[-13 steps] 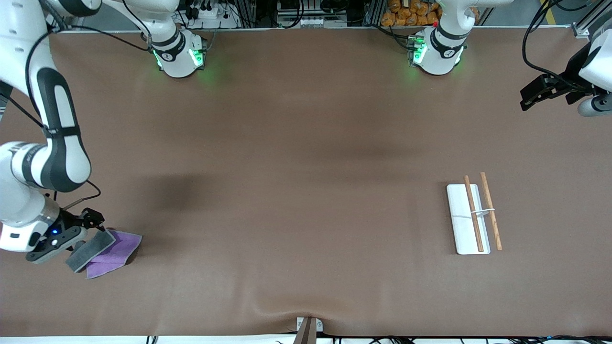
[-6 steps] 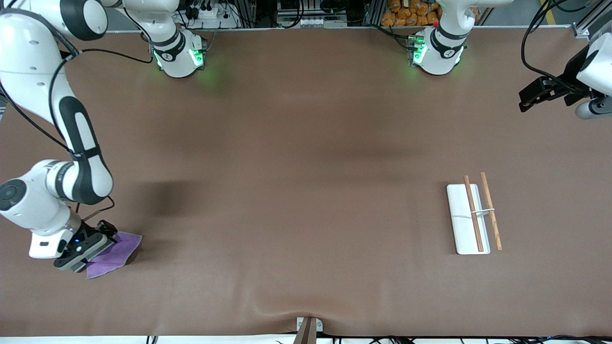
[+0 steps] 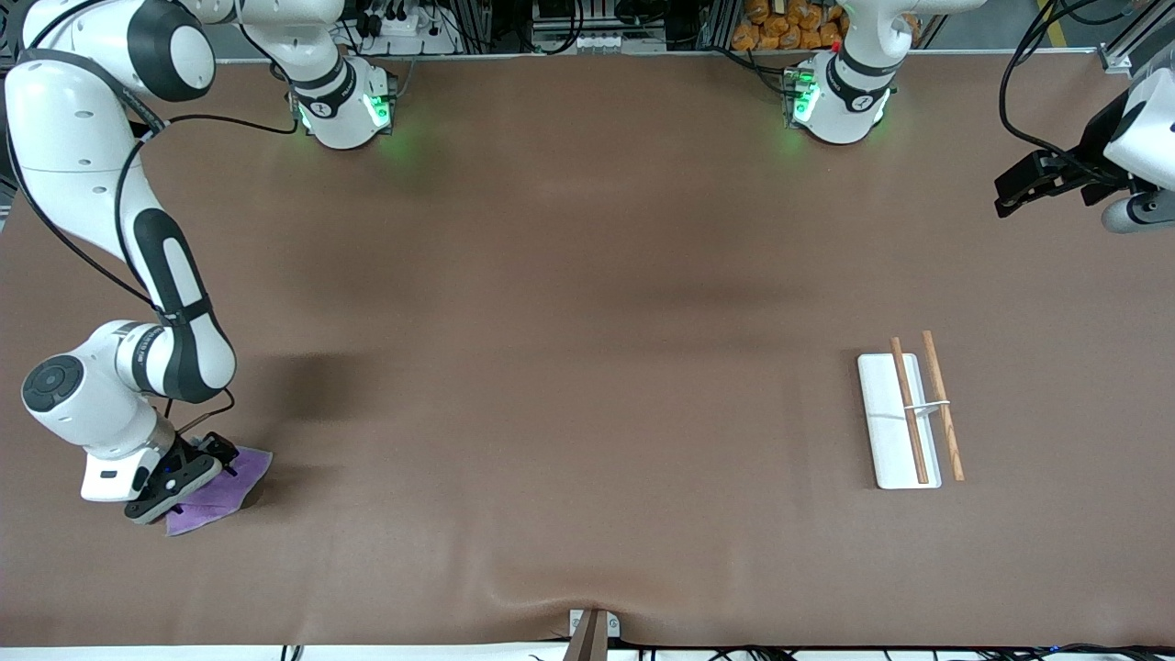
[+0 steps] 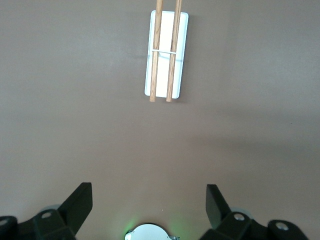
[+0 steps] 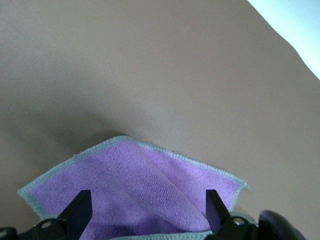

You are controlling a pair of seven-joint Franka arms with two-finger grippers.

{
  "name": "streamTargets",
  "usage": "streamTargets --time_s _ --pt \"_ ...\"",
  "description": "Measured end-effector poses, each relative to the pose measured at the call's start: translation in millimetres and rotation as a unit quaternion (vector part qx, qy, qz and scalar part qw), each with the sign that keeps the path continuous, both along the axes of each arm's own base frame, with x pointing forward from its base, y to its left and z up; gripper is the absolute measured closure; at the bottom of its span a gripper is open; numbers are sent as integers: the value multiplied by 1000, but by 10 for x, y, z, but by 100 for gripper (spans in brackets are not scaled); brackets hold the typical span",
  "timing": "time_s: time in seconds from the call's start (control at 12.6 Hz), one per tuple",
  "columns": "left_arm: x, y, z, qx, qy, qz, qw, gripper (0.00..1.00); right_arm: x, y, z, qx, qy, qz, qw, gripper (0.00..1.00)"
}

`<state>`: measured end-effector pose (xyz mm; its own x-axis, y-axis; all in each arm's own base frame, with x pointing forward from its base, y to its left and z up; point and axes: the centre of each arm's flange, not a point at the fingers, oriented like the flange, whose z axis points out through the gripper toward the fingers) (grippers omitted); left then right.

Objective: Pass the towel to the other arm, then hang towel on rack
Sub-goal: 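Close the right gripper on the purple towel's edge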

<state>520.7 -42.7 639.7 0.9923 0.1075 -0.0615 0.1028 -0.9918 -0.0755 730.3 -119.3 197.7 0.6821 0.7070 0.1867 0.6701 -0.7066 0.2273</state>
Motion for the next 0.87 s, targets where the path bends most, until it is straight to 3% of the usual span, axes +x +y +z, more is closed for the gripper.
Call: streamTargets --time_s 0.4,0.79,0.87 --pt "5 0 -15 0 2 0 1000 0 -10 1 -96 0 2 0 1000 0" --pt "23 -4 -47 0 5 0 1000 0 0 -8 -229 -3 -16 -1 1000 0" --pt "26 -4 -52 0 5 0 1000 0 2 -9 -247 -3 -17 -2 1000 7"
